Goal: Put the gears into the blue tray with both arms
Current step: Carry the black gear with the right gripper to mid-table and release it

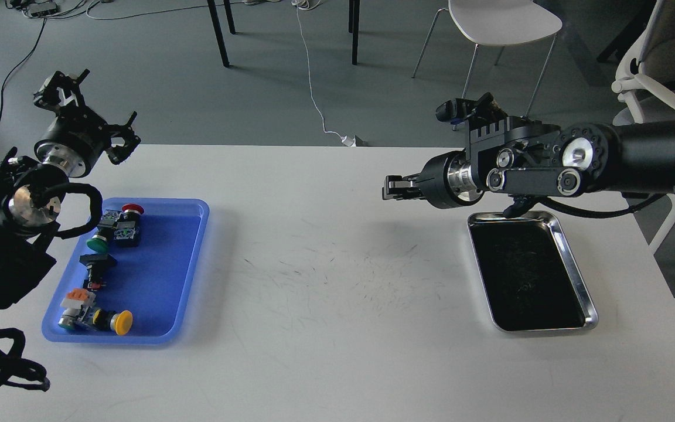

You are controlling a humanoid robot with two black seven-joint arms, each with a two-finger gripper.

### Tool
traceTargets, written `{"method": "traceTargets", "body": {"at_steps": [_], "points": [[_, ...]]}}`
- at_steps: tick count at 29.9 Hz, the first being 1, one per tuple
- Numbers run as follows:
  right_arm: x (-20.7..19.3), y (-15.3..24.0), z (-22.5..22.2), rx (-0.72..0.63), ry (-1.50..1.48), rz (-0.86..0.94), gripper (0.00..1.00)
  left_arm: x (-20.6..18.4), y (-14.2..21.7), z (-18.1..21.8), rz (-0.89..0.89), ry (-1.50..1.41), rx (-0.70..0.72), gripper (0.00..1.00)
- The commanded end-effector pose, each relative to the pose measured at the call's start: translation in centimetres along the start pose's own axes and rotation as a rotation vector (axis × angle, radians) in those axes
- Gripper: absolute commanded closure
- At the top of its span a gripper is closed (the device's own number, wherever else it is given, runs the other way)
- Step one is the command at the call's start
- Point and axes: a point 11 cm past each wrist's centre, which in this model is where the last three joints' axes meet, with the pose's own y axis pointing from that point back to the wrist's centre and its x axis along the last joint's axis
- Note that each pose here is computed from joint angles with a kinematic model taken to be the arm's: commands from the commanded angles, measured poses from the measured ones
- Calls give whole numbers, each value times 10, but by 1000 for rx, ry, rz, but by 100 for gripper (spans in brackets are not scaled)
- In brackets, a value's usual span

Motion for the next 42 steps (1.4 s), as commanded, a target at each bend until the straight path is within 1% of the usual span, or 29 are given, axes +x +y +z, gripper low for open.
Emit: {"method": "traceTargets", "body": {"at_steps": [1,8,13,20,24,28,36,42], "points": [[-26,-24,-37,55,10,-34,98,0,0,0,0,0,0,1],[-22,-27,-39,77,-105,-1,98,-1,-1,1,-2,3,-2,1],[-33,-40,-23,83,-196,-2,98,-2,-1,0,-3,5,-2,1],[-44,-47,-39,165,-323,-17,98,-2,-1,-1,-4,3,1,1],[-47,-48,-58,251,-419,-35,98,-2,-1,0,-4,2,-1,1],[-58,-48,-69,296,-478,-101,98,-2,-1,1,-4,1,-2,1],[-93,-55,-61,278,-531,-210,97,-3,-2,3,-6,4,-7,1],[-113,-62,-48,219,-561,-247,96,1,0,10,2,-3,-16,1]]}}
